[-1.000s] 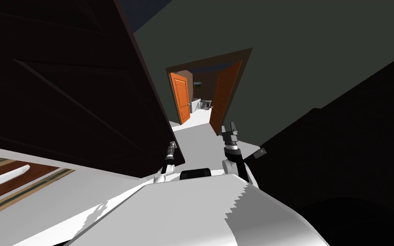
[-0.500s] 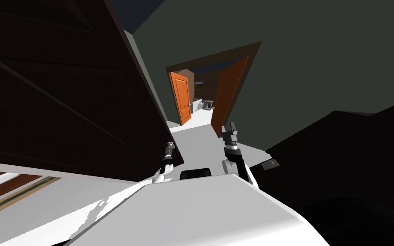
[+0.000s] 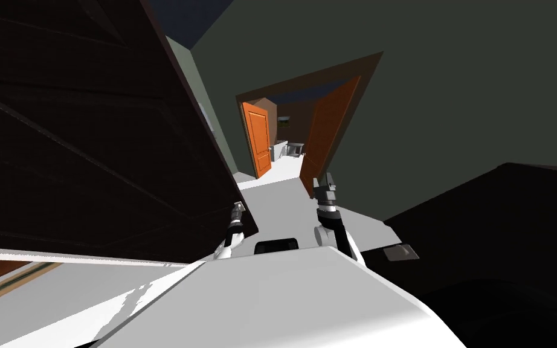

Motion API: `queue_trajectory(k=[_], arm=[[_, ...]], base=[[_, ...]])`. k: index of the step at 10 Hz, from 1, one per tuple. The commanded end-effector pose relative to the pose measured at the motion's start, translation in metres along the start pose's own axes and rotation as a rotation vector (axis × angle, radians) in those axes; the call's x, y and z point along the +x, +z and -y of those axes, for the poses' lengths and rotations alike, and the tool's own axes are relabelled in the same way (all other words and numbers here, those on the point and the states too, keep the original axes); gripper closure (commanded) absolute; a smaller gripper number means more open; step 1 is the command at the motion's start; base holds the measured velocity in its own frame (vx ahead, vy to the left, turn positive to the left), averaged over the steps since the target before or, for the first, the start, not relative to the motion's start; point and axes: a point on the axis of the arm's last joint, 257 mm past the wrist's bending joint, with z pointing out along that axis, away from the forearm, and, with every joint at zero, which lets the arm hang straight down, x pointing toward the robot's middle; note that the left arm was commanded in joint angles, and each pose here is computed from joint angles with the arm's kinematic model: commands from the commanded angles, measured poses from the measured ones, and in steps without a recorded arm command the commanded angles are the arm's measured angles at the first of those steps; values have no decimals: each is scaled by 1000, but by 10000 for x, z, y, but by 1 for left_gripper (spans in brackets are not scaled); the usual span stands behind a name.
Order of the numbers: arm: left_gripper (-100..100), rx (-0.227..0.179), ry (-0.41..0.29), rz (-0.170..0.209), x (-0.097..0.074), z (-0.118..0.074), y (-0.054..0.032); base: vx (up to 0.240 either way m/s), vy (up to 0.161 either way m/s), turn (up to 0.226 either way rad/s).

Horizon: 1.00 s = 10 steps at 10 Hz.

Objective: Push the door open

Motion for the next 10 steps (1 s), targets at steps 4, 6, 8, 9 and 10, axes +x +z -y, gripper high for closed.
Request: queue_trajectory(k=[4,6,8,9,10], arm=[[100,15,1,70,-316,60,26],[100,16,-1,109,-480,63,14],[100,17,-2,141,-616,65,0],[100,17,-2,151,-655,65,-5],[100,17,-3,163,-707,66,-11]], base=[[214,-31,53],[229,-40,63],[223,-25,50],[194,-39,54],[200,-37,49]])
